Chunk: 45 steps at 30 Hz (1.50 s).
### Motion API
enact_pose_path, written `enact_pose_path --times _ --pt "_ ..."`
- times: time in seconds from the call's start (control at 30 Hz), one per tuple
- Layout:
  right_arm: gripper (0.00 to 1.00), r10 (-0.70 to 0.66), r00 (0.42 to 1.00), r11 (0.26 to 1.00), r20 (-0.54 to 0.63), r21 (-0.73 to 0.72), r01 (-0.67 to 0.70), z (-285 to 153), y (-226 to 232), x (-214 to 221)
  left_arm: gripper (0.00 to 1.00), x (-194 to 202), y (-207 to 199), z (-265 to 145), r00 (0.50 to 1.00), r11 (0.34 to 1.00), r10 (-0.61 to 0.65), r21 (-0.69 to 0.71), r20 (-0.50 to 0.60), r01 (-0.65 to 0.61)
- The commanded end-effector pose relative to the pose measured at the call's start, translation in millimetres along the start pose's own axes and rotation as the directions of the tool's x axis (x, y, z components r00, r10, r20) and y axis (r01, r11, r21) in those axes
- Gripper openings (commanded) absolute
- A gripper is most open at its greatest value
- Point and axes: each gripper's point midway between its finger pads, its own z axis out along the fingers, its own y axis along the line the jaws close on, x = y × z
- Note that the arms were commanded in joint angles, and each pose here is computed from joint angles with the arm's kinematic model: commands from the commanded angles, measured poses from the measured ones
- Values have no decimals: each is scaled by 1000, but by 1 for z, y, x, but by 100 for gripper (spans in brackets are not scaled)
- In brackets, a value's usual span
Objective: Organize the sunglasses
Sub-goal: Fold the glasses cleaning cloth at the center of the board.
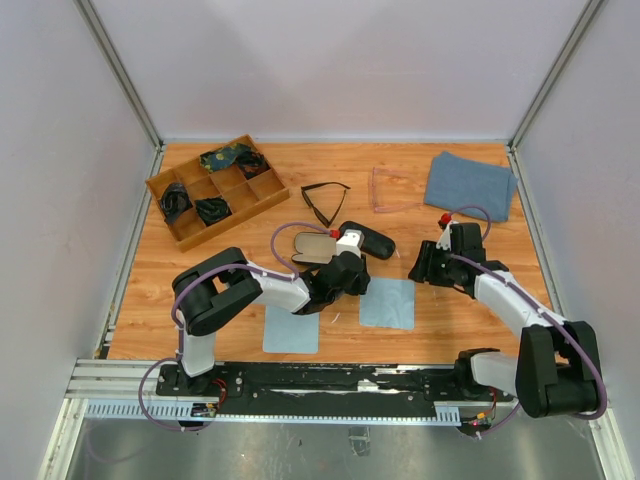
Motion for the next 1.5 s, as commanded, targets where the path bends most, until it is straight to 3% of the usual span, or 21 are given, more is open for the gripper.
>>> enact_pose_path --times 0.0,0.2,0.43,0.9,1.13,1.47 --pt "50 -13 999 1000 30 -9 14 -1 1 -14 29 27 17 -3 996 999 27 -43 -84 -31" --pt "50 -11 1000 1000 10 -15 12 2 1 -12 17 21 16 0 997 998 38 -52 -70 -41" --pt "46 -6 1000 999 -26 -35 6 10 4 -9 9 16 12 0 997 998 40 -42 -59 -43" --pt "37 -5 994 999 -106 -51 0 24 6 3 4 9 5 3 997 998 52 -23 -50 -53" --pt "28 -8 990 999 -142 -49 1 28 6 11 3 7 1 4 997 998 58 -16 -48 -58" --pt "25 -19 983 999 -182 -45 11 28 9 26 2 5 0 5 997 998 61 -15 -46 -61"
